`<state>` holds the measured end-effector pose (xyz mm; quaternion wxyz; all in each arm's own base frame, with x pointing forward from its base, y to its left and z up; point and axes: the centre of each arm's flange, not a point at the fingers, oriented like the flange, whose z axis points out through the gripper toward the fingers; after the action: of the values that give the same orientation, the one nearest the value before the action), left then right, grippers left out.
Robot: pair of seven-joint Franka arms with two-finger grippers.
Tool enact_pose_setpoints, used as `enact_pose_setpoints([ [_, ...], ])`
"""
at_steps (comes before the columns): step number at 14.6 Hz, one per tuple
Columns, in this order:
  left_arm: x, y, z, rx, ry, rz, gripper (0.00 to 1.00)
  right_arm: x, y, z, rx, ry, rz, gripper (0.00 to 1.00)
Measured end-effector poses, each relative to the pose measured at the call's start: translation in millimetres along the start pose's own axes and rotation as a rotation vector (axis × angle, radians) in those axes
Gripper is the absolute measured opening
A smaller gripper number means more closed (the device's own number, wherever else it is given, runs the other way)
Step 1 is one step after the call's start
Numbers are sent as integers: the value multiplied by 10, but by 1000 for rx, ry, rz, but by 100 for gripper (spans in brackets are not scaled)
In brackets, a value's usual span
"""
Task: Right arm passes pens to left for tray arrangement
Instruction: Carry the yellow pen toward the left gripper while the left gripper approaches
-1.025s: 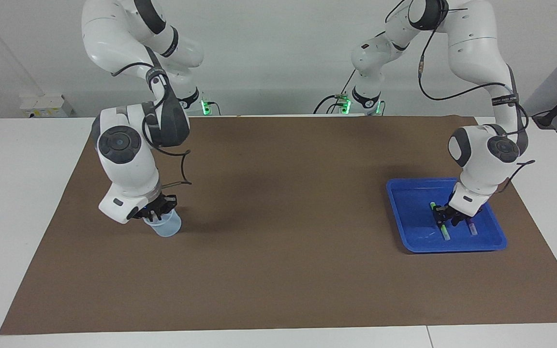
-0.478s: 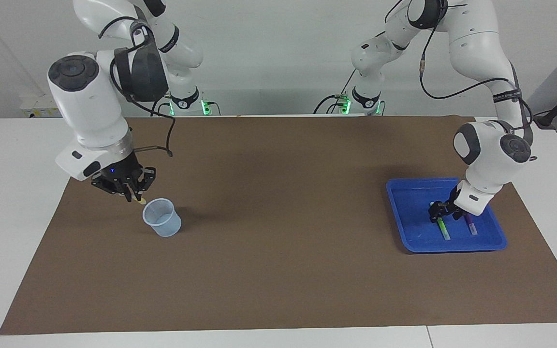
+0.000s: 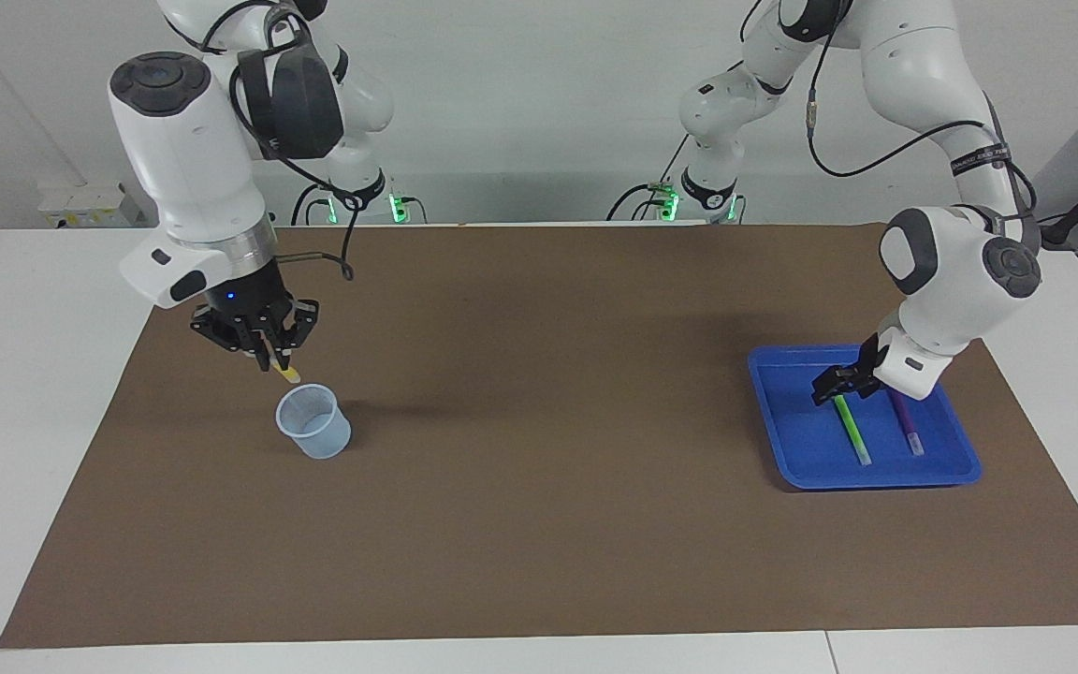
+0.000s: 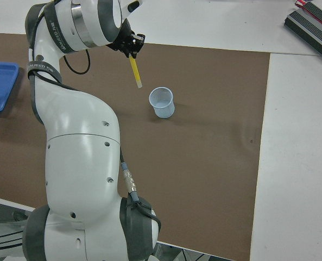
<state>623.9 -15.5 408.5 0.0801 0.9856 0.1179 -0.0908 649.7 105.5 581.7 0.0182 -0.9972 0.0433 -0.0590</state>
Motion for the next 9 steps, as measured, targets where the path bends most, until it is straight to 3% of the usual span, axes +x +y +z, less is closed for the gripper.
enact_pose_setpoints([
  [4, -158, 189, -10, -37, -91, -132, 86, -75, -427, -97, 133, 5, 199, 18],
  [9, -375, 541, 6, -172, -267, -375, 86, -295, -1254, -182, 230, 27, 461, 18],
])
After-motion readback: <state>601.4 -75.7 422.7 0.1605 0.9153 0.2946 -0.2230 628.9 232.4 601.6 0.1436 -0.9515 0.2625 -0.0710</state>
